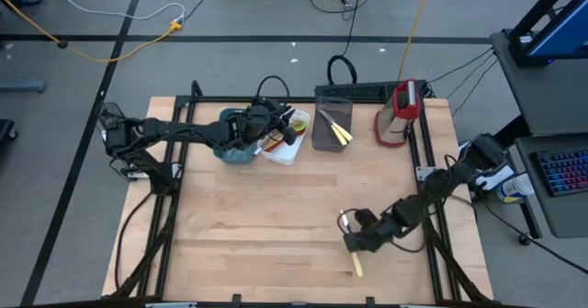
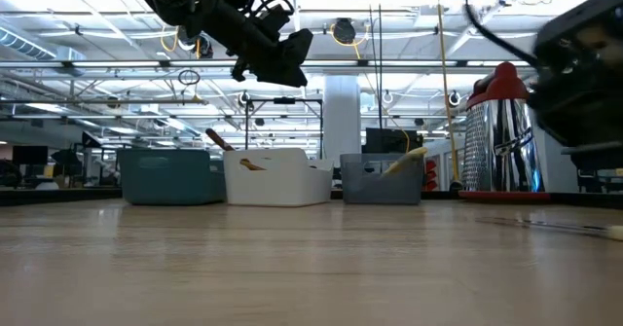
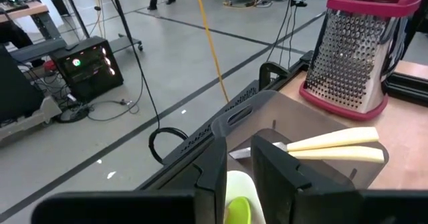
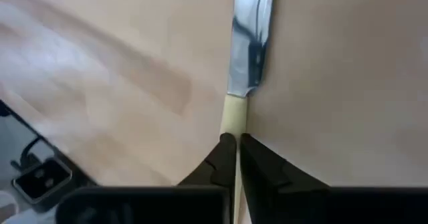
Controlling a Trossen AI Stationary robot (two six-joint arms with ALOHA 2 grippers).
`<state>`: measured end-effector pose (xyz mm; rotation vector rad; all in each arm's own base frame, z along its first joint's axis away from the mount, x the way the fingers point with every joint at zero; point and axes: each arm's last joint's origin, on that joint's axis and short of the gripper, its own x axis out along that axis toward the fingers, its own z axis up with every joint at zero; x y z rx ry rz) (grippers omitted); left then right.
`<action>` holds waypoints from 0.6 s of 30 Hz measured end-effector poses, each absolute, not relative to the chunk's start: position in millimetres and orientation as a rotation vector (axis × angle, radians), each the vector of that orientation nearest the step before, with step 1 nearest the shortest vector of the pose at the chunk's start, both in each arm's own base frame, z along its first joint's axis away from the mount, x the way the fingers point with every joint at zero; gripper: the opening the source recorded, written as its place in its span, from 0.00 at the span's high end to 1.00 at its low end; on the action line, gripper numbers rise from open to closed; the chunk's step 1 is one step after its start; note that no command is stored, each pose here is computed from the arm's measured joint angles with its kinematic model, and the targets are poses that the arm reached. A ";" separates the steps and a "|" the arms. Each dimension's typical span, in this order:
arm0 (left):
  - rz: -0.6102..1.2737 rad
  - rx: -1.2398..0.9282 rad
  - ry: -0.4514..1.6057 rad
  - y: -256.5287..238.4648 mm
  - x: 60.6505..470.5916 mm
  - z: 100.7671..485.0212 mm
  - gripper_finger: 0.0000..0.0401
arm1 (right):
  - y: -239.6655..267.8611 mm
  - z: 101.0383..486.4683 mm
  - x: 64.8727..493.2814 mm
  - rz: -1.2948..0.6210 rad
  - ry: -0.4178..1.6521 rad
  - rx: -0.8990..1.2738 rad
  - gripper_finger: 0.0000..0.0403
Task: Pick & Place Kitchen Items
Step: Put the yellow table knife into the black bin
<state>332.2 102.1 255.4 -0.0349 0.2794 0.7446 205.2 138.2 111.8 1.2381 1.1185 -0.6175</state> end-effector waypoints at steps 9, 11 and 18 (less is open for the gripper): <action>0.745 -0.034 0.297 101.9 331.7 253.8 0.82 | 91.7 110.8 220.9 -0.581 1.144 0.970 0.98; 0.745 -0.034 0.299 101.9 331.7 253.6 0.82 | 81.5 113.8 223.8 -0.558 1.138 0.924 0.98; 0.747 -0.045 0.298 101.9 331.6 253.3 0.82 | 51.2 128.4 225.0 -0.441 1.137 0.714 0.97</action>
